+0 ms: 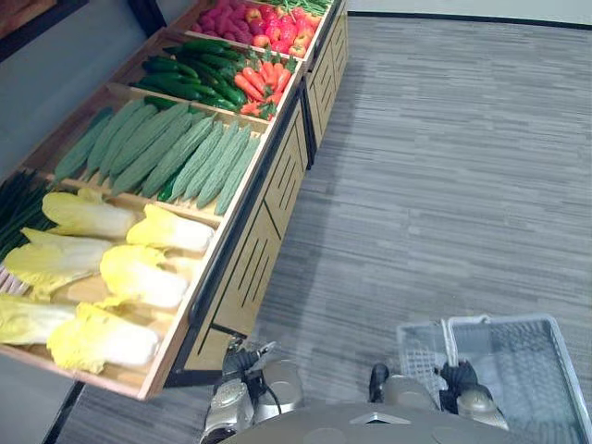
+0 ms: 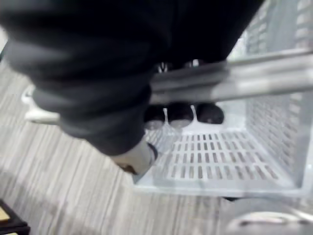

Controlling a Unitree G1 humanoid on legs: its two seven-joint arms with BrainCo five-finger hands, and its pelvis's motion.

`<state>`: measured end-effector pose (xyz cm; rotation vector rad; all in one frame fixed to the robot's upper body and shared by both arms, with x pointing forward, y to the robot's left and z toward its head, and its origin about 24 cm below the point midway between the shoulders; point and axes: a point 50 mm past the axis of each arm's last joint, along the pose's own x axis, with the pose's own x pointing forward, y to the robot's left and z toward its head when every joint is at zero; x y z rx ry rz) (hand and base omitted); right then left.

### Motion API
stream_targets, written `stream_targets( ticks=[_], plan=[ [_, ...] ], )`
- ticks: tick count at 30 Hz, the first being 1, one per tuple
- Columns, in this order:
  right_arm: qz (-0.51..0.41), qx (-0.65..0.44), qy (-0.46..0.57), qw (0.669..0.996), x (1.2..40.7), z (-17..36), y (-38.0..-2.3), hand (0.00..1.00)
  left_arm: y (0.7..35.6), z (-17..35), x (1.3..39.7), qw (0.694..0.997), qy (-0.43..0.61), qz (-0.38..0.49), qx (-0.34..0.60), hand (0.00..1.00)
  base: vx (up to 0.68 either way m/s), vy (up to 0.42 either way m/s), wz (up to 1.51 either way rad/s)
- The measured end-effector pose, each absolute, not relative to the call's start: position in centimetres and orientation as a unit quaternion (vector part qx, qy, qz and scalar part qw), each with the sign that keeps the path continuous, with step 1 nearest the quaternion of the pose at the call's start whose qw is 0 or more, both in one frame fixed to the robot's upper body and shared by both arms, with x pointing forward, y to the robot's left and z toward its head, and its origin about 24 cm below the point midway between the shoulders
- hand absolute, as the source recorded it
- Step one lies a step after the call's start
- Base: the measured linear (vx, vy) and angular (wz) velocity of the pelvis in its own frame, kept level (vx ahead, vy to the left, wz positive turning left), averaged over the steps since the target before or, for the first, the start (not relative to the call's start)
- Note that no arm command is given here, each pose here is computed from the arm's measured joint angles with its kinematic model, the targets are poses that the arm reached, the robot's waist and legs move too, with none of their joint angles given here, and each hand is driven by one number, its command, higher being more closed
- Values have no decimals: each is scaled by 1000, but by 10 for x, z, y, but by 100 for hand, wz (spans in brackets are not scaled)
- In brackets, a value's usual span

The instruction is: Pick vegetable in the basket

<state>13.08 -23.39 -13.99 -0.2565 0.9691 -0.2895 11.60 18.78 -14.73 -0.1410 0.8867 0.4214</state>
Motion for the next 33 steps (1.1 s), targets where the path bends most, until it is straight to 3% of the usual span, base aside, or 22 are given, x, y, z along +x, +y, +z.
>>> stream_targets(
  ticks=[12,16,25,29,31,33],
  plan=[
    [-179,-121,445,869,132,-133,-255,100,199,-151,114,871,455,182,-39,0,389,4,205],
    [-236,-55,476,846,106,-144,-254,100,222,-149,105,863,455,216,-31,0,322,-384,216],
    [-333,34,486,807,76,-149,-259,100,205,-155,91,841,459,266,-103,0,88,-164,66],
    [-356,70,487,795,69,-152,-255,100,202,-151,103,854,445,251,-99,0,9,91,-4],
    [-363,77,494,786,58,-154,-254,100,204,-142,118,875,416,234,-82,0,23,235,44],
    [-359,104,508,776,45,-160,-235,100,219,-114,158,919,337,201,-34,0,-10,184,78]
  ],
)
